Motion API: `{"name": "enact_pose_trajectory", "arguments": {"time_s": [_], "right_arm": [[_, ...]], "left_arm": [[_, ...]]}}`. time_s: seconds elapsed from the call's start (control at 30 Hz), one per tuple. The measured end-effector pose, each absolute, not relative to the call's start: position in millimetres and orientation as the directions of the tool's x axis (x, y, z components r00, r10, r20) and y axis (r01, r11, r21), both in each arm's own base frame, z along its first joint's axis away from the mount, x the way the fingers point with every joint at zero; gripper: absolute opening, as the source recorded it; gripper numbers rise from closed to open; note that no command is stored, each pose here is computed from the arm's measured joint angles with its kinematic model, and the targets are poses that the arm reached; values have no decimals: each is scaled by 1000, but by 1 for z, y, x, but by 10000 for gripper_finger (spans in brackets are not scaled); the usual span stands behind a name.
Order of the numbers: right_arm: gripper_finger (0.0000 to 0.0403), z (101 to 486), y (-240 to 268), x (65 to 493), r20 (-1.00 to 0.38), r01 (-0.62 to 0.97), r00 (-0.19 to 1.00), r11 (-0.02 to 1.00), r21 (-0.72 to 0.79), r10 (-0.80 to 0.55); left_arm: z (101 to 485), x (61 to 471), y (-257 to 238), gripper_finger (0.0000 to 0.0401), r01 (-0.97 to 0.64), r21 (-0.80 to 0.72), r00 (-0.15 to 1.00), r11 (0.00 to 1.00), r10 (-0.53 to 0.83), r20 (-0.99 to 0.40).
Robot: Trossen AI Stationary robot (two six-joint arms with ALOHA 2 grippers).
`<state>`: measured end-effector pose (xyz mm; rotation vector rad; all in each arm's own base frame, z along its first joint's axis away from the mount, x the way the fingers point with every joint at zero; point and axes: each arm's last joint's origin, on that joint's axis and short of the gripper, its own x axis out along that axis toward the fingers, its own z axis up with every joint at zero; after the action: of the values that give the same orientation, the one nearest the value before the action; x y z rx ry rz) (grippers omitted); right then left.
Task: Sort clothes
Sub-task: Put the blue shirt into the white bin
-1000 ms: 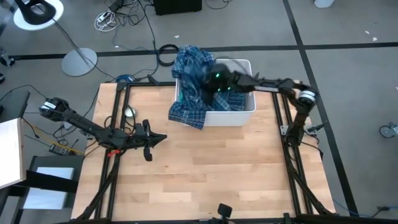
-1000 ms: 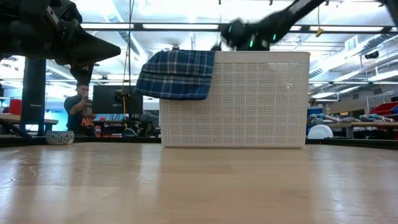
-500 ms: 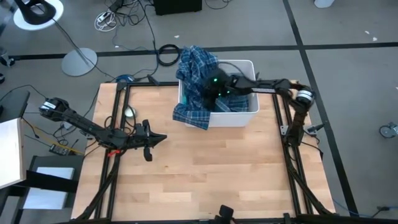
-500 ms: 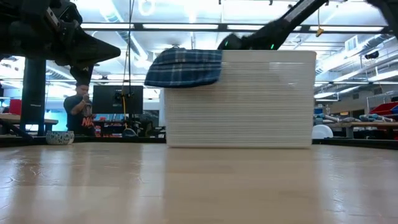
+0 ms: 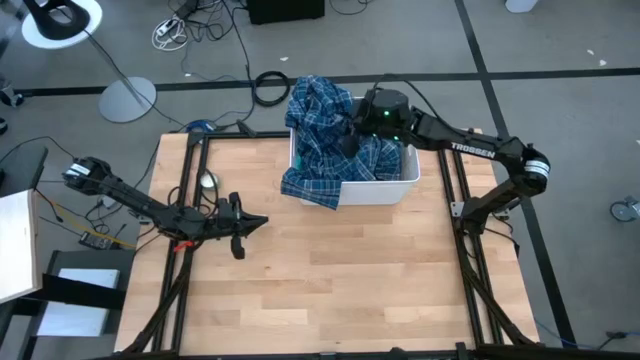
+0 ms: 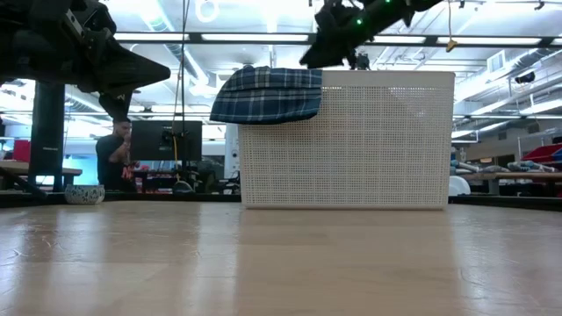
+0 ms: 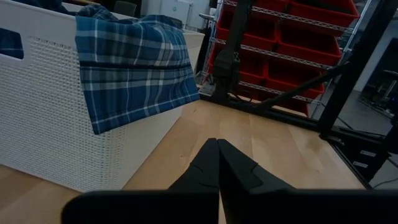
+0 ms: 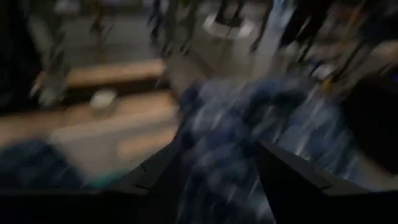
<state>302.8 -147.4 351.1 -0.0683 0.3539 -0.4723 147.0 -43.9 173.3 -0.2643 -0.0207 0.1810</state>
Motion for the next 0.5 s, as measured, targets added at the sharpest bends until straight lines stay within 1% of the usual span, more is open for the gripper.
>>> {"name": "enact_pose_trajectory", "arguments": {"time_s": [0.07, 0.13, 0.23, 0.3, 0.37, 0.5], "right_arm": [[197, 358, -151, 308, -221, 477, 837, 865, -155, -501], [193, 358, -156, 318, -131, 497, 847, 855, -147, -515], [188, 342, -167, 337, -86, 505, 850, 850, -146, -520], [185, 324, -174, 350, -98, 506, 847, 849, -154, -522], [182, 303, -182, 360, -148, 502, 839, 849, -163, -524], [173, 251, -196, 371, -343, 488, 787, 857, -164, -513]], "left_arm": [[173, 147, -44, 2, -175, -262, 983, 949, 181, -2], [174, 147, -44, 2, -176, -263, 983, 949, 182, -1], [174, 147, -44, 2, -178, -265, 983, 948, 185, 1], [174, 147, -44, 2, -178, -265, 983, 948, 185, 2], [174, 147, -44, 2, -178, -265, 983, 948, 185, 2], [173, 147, -44, 2, -180, -261, 983, 948, 185, -4]]}}
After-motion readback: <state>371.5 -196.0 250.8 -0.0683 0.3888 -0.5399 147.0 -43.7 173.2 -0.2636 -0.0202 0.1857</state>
